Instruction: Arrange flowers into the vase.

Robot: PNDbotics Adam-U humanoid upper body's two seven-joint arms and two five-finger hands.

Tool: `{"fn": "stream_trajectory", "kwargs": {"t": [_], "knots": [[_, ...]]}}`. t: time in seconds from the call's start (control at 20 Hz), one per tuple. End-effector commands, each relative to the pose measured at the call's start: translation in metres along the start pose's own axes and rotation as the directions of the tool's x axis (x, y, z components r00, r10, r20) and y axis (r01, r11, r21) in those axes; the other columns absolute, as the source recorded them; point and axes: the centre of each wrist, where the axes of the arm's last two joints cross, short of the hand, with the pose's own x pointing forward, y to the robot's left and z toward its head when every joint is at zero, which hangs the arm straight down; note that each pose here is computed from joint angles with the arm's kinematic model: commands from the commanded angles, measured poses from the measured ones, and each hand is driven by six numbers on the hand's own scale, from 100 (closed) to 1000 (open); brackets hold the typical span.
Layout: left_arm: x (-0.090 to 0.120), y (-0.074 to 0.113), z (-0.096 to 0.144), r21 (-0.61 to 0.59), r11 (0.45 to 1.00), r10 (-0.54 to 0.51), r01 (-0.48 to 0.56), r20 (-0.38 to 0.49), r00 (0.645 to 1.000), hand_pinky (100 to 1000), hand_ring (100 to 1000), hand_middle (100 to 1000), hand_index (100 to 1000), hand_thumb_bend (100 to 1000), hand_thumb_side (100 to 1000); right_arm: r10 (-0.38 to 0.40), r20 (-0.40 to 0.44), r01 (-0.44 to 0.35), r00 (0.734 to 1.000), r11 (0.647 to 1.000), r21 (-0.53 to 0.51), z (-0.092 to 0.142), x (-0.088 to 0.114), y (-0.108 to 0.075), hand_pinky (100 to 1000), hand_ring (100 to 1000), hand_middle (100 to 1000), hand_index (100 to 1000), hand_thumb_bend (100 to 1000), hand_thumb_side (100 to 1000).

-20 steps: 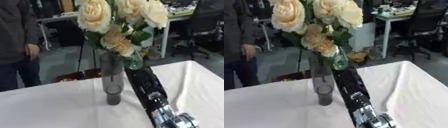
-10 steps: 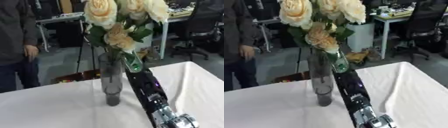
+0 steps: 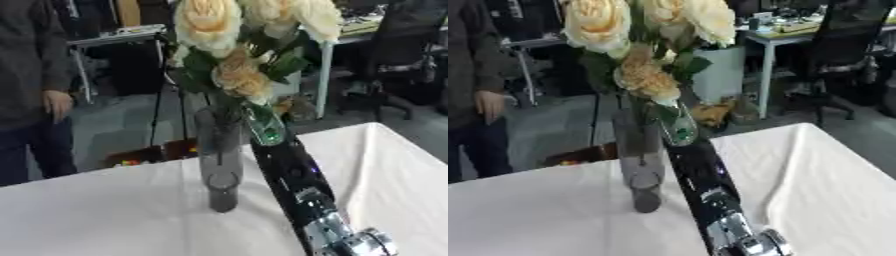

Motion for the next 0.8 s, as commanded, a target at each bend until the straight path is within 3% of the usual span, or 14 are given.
{"fn": "stream_trajectory", "kwargs": {"t": [0.05, 0.8], "knots": [[0.004, 0.007, -0.002, 0.016, 1.000, -0.014, 0.014, 0.015, 1.000, 566, 736, 648, 649, 338, 1000, 0.023, 0.061, -0.022, 0.998, 1.000, -0.016, -0.010, 0.014, -0.012, 100, 124, 100, 113, 597, 1000], [0.003, 0.009, -0.001, 0.028, 0.999, -0.024, 0.023, 0.013, 1.000, 569, 736, 648, 649, 341, 1000, 0.065, 0.000, -0.065, 0.998, 0.995, -0.072, 0.002, -0.002, -0.033, 100, 206, 100, 165, 548, 1000]]}}
